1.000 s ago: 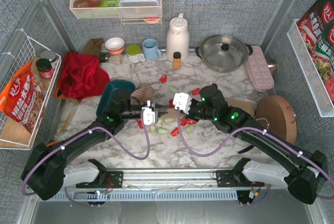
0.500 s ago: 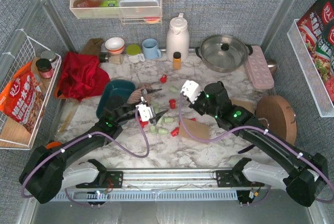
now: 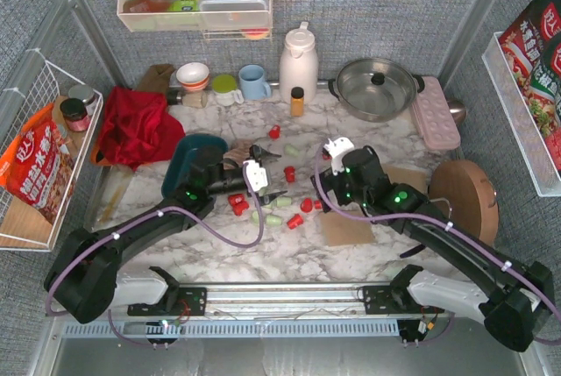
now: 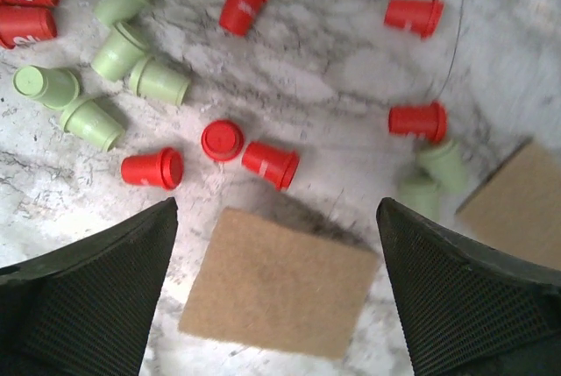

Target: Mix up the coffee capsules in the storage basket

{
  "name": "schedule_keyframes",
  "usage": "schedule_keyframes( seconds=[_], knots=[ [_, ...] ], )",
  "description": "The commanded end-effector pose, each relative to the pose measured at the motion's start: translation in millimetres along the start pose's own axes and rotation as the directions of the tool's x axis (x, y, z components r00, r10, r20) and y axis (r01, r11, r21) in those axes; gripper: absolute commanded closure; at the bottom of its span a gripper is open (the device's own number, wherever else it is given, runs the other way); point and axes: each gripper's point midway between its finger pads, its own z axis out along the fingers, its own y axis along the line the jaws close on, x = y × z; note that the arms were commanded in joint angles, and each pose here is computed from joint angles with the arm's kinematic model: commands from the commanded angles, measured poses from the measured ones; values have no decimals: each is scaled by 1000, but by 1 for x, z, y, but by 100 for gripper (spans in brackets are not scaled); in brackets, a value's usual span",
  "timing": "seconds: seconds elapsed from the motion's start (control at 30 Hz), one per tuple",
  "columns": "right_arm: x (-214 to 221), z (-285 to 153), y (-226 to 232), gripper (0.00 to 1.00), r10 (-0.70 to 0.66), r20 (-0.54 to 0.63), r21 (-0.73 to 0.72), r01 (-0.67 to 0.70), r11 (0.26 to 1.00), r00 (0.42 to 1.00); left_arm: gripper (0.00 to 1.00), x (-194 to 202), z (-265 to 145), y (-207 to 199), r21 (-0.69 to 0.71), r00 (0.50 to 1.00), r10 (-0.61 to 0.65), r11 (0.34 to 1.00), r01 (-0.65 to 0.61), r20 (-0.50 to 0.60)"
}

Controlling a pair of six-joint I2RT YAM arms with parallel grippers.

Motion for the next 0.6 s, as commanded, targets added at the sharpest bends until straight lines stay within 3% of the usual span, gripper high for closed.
schedule_keyframes(
  seconds=[0.0,0.17,0.4,0.57],
  knots=[
    [36,-13,-3,1,243,-74,128,-233,964,967,1,-2,-1,0,-10,1000,20,1000,-20,20],
    [70,-14,10,1,274,-124,201,-246,948,954,1,-8,-4,11,-81,998,42,996,-39,40],
    [86,3,31,1,150,-153,298,-99,949,977,1,-12,-8,12,-93,996,74,993,-69,41],
    [96,18,39,2,75,-165,363,-10,932,983,1,-14,-13,8,-69,986,162,985,-160,28]
  ],
)
